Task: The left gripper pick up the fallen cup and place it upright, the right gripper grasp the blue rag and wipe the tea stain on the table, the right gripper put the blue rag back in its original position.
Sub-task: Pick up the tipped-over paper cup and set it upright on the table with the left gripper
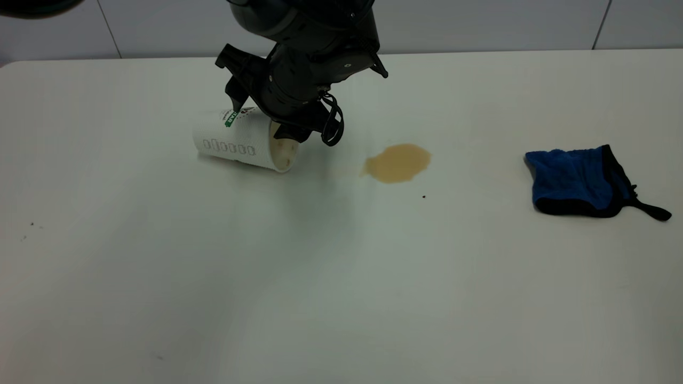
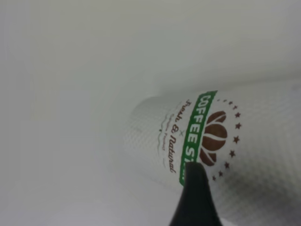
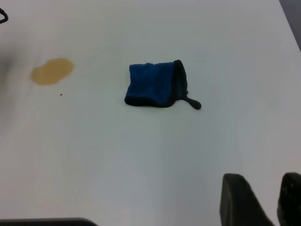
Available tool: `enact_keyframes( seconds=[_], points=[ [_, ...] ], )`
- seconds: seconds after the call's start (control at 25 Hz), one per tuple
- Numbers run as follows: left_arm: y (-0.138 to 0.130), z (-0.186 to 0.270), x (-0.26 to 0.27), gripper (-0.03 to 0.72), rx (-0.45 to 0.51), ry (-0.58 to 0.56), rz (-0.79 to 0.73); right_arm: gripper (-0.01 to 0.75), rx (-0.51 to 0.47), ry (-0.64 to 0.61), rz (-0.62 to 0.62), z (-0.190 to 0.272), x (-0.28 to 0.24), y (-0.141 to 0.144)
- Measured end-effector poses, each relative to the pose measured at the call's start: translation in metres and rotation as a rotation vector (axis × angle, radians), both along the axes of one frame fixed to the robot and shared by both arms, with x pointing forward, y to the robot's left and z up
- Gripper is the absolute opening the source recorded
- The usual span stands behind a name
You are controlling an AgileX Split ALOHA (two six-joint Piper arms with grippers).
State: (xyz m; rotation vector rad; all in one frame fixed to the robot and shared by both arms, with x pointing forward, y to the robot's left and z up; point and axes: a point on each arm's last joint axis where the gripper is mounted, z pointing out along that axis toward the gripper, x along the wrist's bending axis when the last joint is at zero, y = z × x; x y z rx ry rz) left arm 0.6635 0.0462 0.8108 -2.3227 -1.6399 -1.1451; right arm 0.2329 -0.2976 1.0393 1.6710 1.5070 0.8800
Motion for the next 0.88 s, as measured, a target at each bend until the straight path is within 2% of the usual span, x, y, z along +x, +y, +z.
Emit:
enact_keyframes(
  seconds=[0.24, 0.48, 0.6, 0.76, 0.88],
  points=[
    [0.006, -0.008, 0.002, 0.438, 0.022, -0.017, 0.03, 0.239, 0.0, 0.0, 0.0, 0.0, 0.0, 0.0],
    [0.011, -0.005, 0.005, 0.162, 0.098, -0.074, 0.047, 0.239, 0.0, 0.0, 0.0, 0.0, 0.0, 0.0],
    [0.011, 0.011, 0.01, 0.032, 0.118, -0.122, 0.116, 0.239, 0.0, 0.0, 0.0, 0.0, 0.0, 0.0],
    [0.008, 0.051, 0.024, 0.006, 0.109, -0.198, 0.214, 0.239, 0.0, 0.0, 0.0, 0.0, 0.0, 0.0],
    [0.004, 0.089, 0.037, 0.006, 0.005, -0.178, 0.212, 0.239, 0.0, 0.0, 0.0, 0.0, 0.0, 0.0]
  ],
)
